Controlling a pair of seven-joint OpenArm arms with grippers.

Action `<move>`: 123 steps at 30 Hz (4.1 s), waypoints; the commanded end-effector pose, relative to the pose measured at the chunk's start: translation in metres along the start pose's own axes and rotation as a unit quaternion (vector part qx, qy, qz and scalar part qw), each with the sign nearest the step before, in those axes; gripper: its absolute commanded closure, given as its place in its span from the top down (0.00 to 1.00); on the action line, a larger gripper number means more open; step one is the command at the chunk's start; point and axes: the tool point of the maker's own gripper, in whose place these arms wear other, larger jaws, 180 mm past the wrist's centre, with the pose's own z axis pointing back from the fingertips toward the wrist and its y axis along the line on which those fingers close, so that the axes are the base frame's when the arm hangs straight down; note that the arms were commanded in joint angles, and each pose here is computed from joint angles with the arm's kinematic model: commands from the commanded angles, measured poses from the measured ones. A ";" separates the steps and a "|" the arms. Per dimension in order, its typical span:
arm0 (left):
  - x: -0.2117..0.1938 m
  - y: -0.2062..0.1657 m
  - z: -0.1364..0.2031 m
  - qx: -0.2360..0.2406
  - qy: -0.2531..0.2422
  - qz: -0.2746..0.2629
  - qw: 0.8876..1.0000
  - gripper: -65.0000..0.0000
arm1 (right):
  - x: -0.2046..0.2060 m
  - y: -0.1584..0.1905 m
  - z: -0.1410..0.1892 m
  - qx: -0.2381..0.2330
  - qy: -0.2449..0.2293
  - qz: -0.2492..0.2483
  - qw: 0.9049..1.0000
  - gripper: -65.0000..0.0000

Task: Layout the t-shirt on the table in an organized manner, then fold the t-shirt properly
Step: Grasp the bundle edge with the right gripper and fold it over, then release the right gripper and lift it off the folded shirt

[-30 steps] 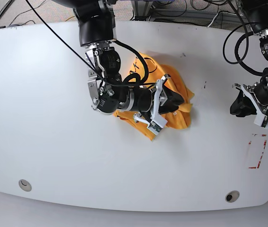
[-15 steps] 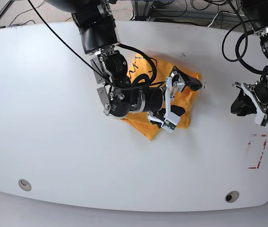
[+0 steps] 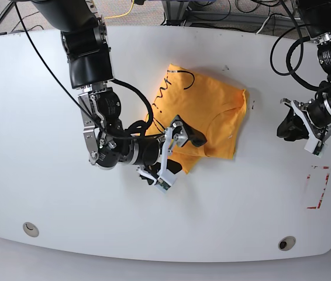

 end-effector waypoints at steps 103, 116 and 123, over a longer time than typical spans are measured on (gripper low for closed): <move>-0.006 -0.044 -0.015 -0.056 0.005 -0.017 0.998 0.19 | -0.046 -0.021 -0.007 -0.024 -0.022 -0.078 0.996 0.53; -0.006 -0.044 -0.015 -0.056 0.005 -0.017 0.998 0.19 | -0.047 -0.005 -0.018 -0.003 -0.008 -0.063 0.998 0.11; -0.007 -0.043 -0.014 -0.054 0.007 -0.018 0.998 0.19 | -0.030 -0.009 0.003 -0.027 -0.048 -0.052 0.997 0.00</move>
